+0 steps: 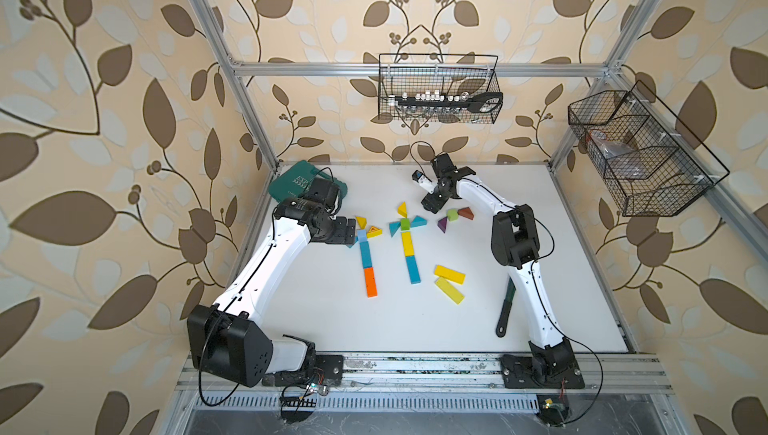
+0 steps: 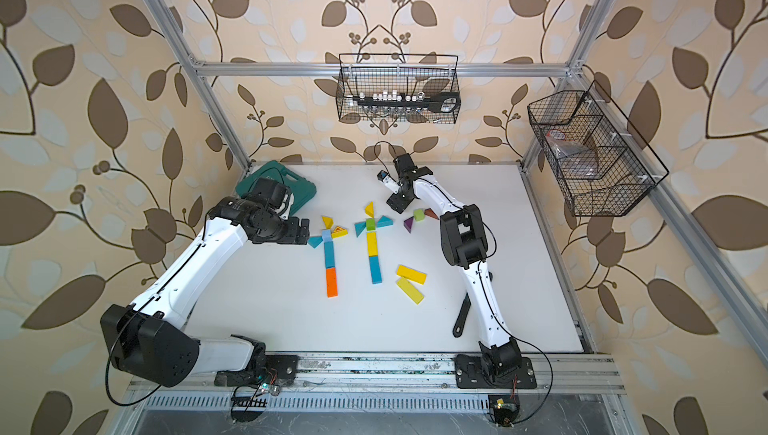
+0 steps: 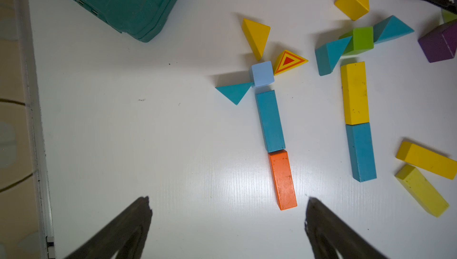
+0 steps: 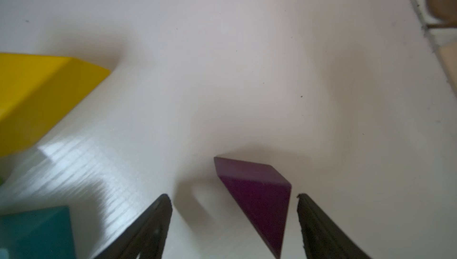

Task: Assemble a small pinwheel with building blocks
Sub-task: Adjust the building block at the center of the board.

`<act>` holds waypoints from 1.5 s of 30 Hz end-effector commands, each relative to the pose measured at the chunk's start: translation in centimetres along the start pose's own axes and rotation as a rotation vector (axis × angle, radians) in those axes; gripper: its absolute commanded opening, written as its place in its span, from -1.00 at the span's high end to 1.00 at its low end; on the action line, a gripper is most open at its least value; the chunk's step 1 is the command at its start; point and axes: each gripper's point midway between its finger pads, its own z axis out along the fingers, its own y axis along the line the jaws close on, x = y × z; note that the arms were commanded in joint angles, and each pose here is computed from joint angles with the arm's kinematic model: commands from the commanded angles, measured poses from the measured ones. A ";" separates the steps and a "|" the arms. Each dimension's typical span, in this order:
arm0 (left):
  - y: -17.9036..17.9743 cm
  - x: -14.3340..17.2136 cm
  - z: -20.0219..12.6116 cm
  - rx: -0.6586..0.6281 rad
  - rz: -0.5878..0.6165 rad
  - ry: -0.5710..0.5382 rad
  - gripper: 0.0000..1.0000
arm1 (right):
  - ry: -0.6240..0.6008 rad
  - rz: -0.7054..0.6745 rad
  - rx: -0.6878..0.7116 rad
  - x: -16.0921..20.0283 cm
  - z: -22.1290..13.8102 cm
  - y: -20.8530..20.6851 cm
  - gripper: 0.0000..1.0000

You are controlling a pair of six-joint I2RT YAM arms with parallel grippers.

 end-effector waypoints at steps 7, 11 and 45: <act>0.3 0.2 0.2 -0.002 0.004 0.017 -0.98 | -0.012 0.050 0.037 -0.8 1.8 -1.2 -0.43; 0.2 0.2 0.2 0.001 0.006 0.017 -0.98 | 0.003 0.082 0.046 -0.3 2.1 -1.2 -0.22; 0.1 0.4 0.4 0.009 0.007 0.030 -0.98 | 0.050 0.484 0.167 3.6 -3.3 -6.1 0.59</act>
